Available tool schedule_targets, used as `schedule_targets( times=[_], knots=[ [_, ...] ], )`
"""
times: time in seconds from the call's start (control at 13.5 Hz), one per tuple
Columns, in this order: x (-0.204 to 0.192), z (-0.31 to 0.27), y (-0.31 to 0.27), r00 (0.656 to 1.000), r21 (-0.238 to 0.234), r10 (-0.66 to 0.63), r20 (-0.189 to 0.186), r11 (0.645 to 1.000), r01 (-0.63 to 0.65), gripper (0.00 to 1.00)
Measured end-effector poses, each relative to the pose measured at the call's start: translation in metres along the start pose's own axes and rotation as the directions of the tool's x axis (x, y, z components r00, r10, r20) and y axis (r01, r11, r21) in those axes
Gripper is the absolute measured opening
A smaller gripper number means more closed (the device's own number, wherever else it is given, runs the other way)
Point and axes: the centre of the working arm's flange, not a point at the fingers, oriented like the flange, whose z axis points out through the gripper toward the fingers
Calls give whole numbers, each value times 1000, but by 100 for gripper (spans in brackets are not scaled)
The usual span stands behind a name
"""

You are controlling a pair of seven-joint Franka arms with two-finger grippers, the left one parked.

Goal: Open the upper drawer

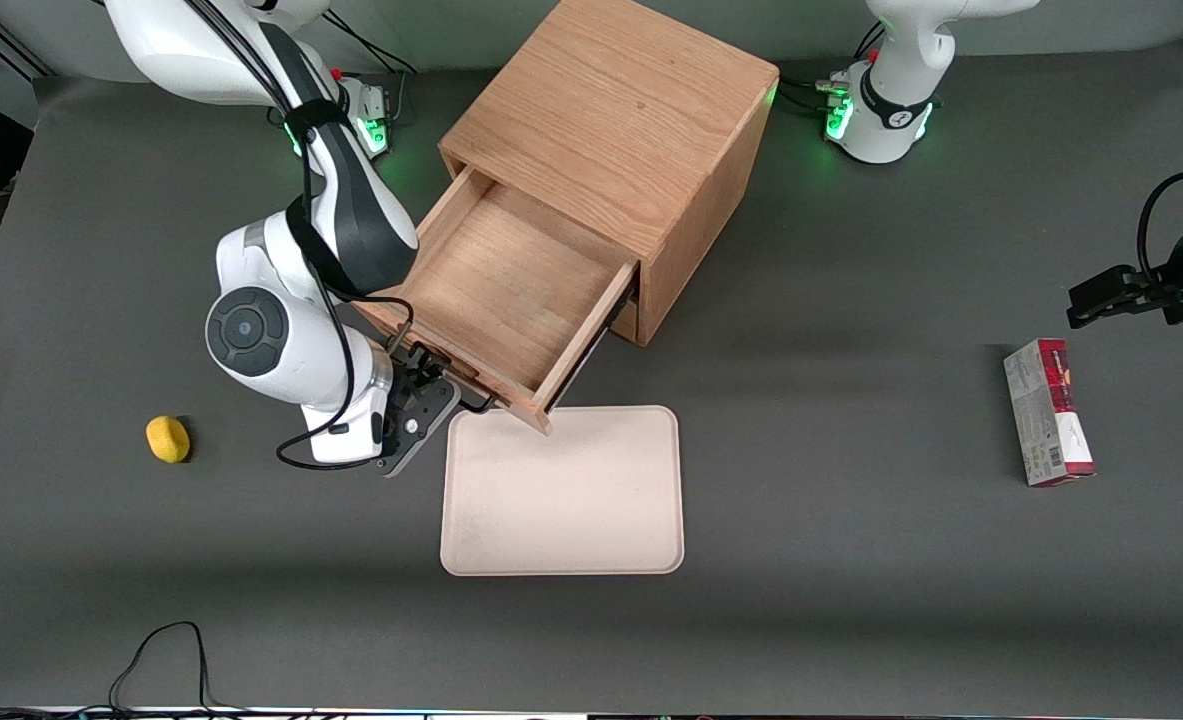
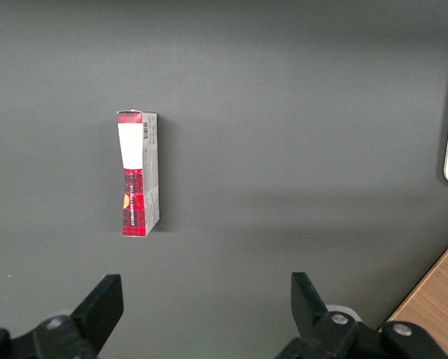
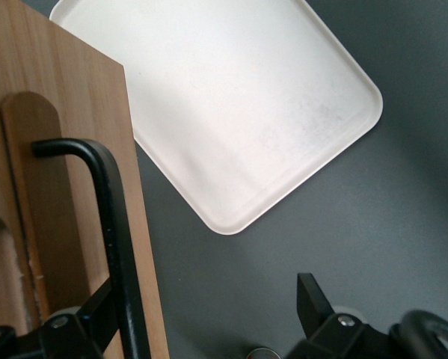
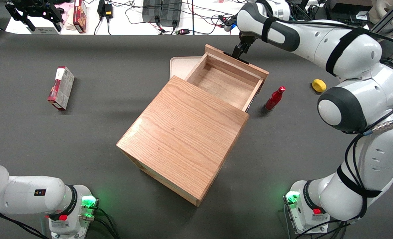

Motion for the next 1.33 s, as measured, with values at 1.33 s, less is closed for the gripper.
schedule_targets(
  times=[1.33],
  knots=[
    [-115,-223,44,672,-91,740,-34,667,-739,100]
  ],
)
